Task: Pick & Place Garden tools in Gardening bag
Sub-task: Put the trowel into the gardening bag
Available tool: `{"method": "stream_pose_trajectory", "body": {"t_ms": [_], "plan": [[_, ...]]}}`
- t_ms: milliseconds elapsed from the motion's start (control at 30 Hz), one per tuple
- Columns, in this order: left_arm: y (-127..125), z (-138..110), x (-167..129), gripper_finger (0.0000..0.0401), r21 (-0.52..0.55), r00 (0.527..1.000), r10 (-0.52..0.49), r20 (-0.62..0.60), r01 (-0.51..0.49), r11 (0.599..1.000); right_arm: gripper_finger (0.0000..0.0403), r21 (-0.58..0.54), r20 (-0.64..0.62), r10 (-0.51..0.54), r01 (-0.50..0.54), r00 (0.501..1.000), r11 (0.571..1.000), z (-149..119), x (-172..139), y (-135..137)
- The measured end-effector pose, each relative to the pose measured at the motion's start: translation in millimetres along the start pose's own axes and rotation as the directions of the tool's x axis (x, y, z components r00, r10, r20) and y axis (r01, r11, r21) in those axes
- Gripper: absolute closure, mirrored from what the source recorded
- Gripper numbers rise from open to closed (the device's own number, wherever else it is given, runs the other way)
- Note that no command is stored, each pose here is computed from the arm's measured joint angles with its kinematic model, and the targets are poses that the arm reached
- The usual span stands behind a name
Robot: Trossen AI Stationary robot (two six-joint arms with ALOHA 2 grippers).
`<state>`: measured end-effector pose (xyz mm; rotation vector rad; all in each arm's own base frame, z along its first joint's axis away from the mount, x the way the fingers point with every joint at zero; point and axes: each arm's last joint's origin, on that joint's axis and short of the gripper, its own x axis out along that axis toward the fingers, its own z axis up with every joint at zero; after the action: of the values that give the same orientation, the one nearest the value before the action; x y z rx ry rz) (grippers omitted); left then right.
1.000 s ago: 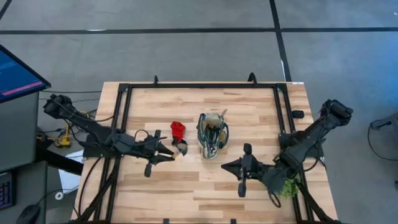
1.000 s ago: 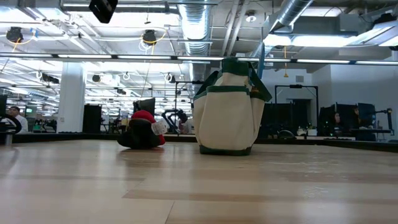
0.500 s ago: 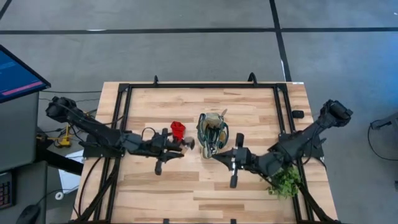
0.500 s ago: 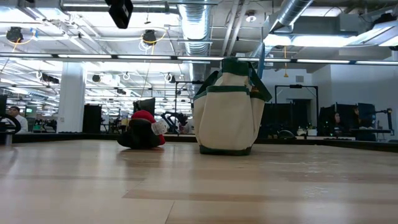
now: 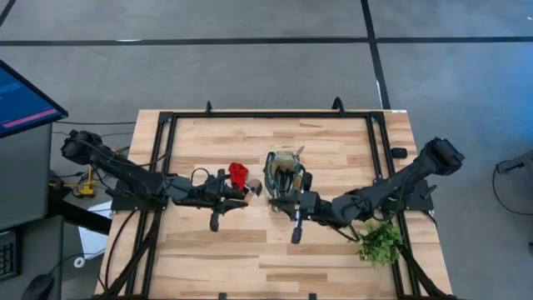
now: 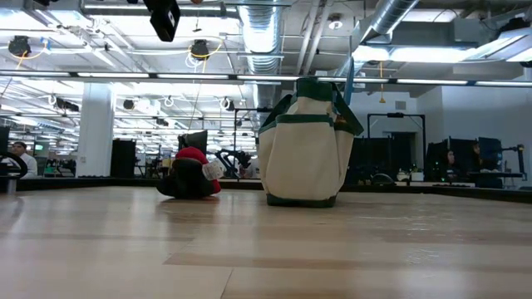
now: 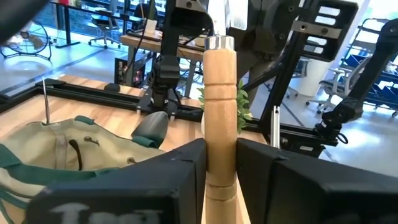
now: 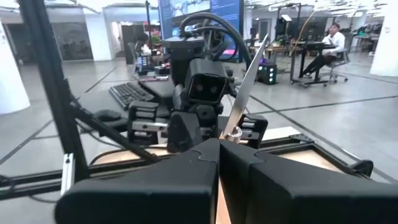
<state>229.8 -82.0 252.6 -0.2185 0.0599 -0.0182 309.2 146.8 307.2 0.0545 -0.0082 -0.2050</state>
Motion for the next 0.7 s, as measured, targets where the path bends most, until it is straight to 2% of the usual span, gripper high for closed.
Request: {"method": "stream_pose_trajectory", "body": {"t_ms": [233, 433, 700], "plan": [[0, 0, 0, 0.0348, 0.027, 1.0, 0.017, 0.004, -0.017, 0.999, 0.0403, 0.023, 0.03, -0.024, 0.024, 0.999, 0.999, 2, 7, -8], [0, 0, 0, 0.0348, 0.028, 1.0, 0.017, 0.003, -0.017, 0.999, 0.0397, 0.045, 0.063, 0.004, -0.006, 0.998, 0.999, 6, 10, -10], [1, -2, 3, 0.0348, 0.031, 1.0, 0.023, -0.005, -0.023, 0.999, 0.0304, 0.049, 0.066, -0.016, 0.013, 0.998, 0.999, 7, 15, -17]]}}
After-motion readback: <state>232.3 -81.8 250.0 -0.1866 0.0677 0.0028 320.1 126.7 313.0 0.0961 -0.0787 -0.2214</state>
